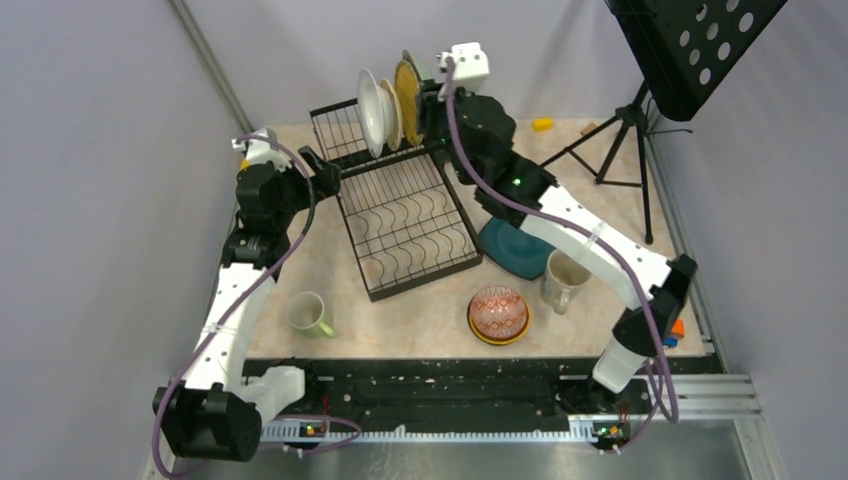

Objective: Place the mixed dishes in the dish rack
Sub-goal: Insert the plate into the dish rack, then pick up the plate at the center of the board.

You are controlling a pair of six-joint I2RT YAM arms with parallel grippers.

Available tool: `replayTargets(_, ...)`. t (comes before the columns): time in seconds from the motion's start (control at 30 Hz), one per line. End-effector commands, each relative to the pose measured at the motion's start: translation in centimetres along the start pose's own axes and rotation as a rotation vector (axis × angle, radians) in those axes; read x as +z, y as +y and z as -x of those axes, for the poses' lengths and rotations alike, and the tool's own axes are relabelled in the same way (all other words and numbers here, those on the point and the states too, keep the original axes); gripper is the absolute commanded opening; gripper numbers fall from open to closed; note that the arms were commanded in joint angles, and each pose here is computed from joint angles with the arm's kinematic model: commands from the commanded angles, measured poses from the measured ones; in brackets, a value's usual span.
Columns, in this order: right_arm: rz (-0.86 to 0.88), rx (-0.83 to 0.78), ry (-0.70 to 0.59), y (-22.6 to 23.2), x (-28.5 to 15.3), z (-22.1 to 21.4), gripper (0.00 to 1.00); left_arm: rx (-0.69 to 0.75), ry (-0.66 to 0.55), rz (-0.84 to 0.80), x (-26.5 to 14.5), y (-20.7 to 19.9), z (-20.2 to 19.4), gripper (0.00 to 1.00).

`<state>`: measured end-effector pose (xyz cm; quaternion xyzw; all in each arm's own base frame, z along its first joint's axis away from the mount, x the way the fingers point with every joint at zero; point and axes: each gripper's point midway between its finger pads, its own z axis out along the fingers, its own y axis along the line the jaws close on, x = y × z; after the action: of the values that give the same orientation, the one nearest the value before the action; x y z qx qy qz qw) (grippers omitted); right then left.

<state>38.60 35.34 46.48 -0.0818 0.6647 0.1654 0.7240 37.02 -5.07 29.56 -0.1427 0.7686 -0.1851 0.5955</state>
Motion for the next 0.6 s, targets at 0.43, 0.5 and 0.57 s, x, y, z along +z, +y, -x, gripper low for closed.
replayTargets(0.43,-0.172,0.281,0.537,-22.2,-8.6,-17.2,0.42,0.048,-0.072,-0.039,-1.6,-1.0,2.2,0.99)
replayTargets(0.5,-0.195,0.303,0.598,-23.6,-9.9,-19.1,0.42,0.048,-0.071,-0.047,-1.5,-1.1,2.2,0.99)
replayTargets(0.57,-0.224,0.307,0.641,-24.9,-11.0,-20.6,0.42,0.047,-0.070,-0.055,-1.5,-1.3,2.2,0.99)
